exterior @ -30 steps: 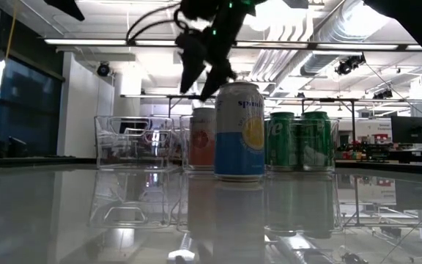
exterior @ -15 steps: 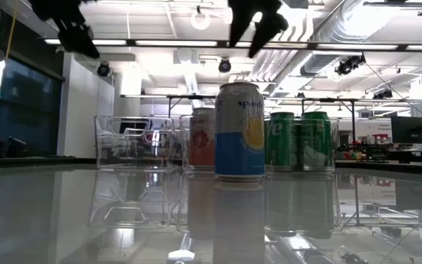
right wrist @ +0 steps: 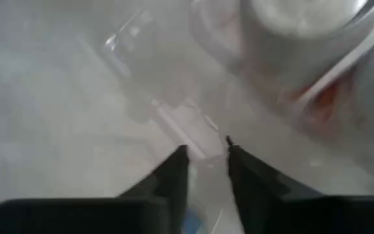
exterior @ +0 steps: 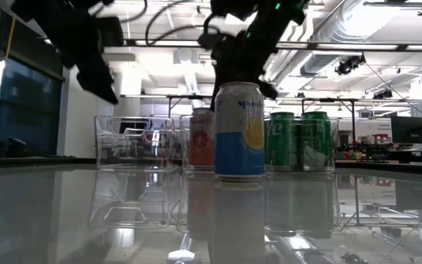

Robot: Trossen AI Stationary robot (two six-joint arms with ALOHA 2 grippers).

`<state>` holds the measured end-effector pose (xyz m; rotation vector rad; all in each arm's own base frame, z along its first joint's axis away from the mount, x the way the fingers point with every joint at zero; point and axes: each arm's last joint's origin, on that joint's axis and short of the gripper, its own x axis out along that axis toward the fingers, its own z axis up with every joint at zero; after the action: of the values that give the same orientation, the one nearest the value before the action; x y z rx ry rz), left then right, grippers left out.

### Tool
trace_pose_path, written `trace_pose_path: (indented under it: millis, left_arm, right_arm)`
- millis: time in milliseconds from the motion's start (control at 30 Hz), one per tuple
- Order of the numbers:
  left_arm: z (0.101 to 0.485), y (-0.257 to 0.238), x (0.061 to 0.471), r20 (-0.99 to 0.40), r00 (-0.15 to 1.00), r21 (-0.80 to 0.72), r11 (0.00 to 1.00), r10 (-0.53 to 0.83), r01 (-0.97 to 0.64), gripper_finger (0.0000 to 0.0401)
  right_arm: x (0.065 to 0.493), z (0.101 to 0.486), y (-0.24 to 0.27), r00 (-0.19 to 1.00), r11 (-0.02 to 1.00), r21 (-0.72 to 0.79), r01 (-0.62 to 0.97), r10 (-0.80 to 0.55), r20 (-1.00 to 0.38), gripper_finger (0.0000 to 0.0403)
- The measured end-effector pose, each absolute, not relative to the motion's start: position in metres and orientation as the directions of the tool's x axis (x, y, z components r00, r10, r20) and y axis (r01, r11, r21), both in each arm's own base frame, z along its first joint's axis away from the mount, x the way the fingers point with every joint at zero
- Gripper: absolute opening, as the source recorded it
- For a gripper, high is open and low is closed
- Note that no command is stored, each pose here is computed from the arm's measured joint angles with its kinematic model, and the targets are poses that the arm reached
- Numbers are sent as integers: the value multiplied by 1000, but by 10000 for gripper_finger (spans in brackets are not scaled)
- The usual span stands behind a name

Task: Sort soda cans
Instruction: Adjust the transparent bins

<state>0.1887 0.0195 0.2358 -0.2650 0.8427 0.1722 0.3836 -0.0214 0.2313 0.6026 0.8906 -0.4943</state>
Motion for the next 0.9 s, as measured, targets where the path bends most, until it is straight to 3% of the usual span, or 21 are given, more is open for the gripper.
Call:
trace_pose_path:
  millis: [133,200,467,900]
  left_arm:
    - [222,29,199,-799,597,-122,954,68,-272,355]
    - [215,33,204,-815,574,-101,956,80,-277,355]
    - [199,49,220,-824,530,27,948,201,-317,355]
    - [204,52,221,-791,573,39,953,214,-302,355]
  right_arm:
    - [395,214,-41,540,731,255,632,-179,-823,22]
    - [397,207,-49,528,721,248,647,-190,-827,7]
    - [401,201,-70,534,686,240,687,-252,-807,13]
    - [407,203,-71,596,691,294,660,-245,-764,2]
